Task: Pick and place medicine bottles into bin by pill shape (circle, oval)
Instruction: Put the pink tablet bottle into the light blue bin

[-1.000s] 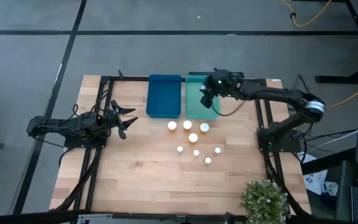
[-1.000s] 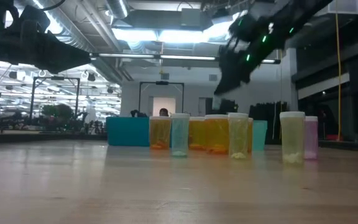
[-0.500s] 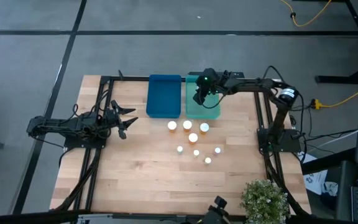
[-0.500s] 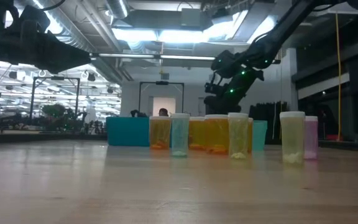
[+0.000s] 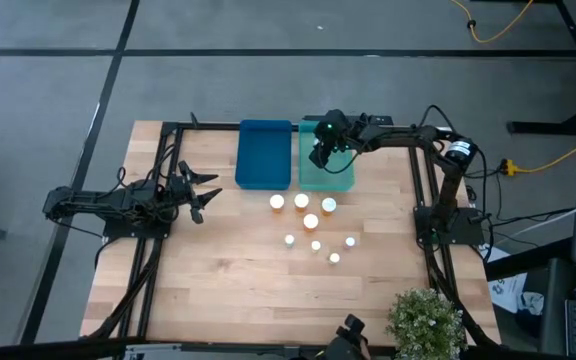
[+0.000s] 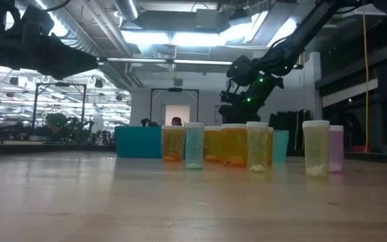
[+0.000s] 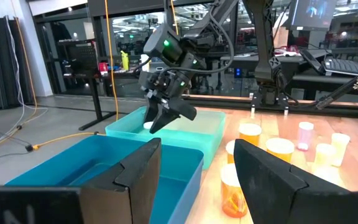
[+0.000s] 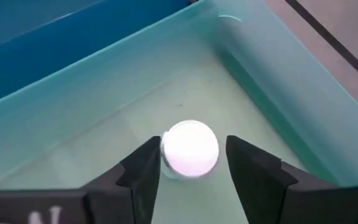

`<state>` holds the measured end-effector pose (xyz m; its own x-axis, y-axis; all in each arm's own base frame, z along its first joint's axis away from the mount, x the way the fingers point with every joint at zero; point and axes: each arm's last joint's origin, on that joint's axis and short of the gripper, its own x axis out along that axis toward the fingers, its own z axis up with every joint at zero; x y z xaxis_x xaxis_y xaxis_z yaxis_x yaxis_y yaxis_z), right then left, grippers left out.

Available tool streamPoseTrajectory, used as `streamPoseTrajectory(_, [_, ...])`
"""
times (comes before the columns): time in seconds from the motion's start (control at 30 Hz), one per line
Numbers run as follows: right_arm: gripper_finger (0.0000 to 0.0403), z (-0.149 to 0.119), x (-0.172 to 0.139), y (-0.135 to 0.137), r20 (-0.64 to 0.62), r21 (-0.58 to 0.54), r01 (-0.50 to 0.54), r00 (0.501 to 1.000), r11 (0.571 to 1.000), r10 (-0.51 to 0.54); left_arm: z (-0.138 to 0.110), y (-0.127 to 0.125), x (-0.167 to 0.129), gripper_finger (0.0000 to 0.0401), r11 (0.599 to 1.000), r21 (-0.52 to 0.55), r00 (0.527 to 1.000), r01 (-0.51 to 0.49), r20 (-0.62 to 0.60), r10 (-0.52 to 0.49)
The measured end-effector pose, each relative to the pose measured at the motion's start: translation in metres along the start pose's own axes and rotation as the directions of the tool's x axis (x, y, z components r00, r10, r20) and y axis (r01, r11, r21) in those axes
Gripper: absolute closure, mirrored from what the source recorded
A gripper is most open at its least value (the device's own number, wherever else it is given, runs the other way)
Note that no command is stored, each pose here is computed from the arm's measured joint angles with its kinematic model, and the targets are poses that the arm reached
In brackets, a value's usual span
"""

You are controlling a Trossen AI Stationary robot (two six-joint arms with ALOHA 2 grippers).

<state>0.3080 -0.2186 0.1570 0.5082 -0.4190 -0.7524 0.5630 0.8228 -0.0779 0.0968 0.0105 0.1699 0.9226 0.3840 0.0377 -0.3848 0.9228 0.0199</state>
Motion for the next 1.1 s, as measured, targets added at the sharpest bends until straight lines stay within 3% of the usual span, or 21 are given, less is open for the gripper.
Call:
streamPoseTrajectory(0.3, [0.0213, 0.016, -0.05, 0.008, 0.035, -0.019, -0.023, 0.999, 1.0, 0.024, 0.0, 0.0, 0.0, 0.0206, 1.0, 0.0, 1.0, 0.0, 0.0, 0.0])
streamPoseTrajectory(0.57, [0.0218, 0.008, -0.137, 0.052, -0.055, -0.06, -0.285, 0.958, 0.957, 0.282, 0.0, 0.0, 0.0, 0.0206, 1.0, 0.0, 1.0, 0.0, 0.0, 0.0])
streamPoseTrajectory(0.77, [0.0218, -0.035, -0.187, 0.084, -0.16, -0.135, -0.393, 0.915, 0.91, 0.371, 0.0, 0.0, 0.0, 0.0206, 1.0, 0.0, 1.0, 0.0, 0.0, 0.0])
streamPoseTrajectory(0.97, [0.0218, -0.103, -0.202, 0.103, -0.255, -0.083, -0.467, 0.864, 0.88, 0.434, 0.0, 0.0, 0.0, 0.0206, 1.0, 0.0, 1.0, 0.0, 0.0, 0.0])
streamPoseTrajectory(1.1, [0.0218, -0.143, -0.203, 0.11, -0.315, 0.009, -0.48, 0.831, 0.877, 0.459, 0.0, 0.0, 0.0, 0.0206, 1.0, 0.0, 1.0, 0.0, 0.0, 0.0])
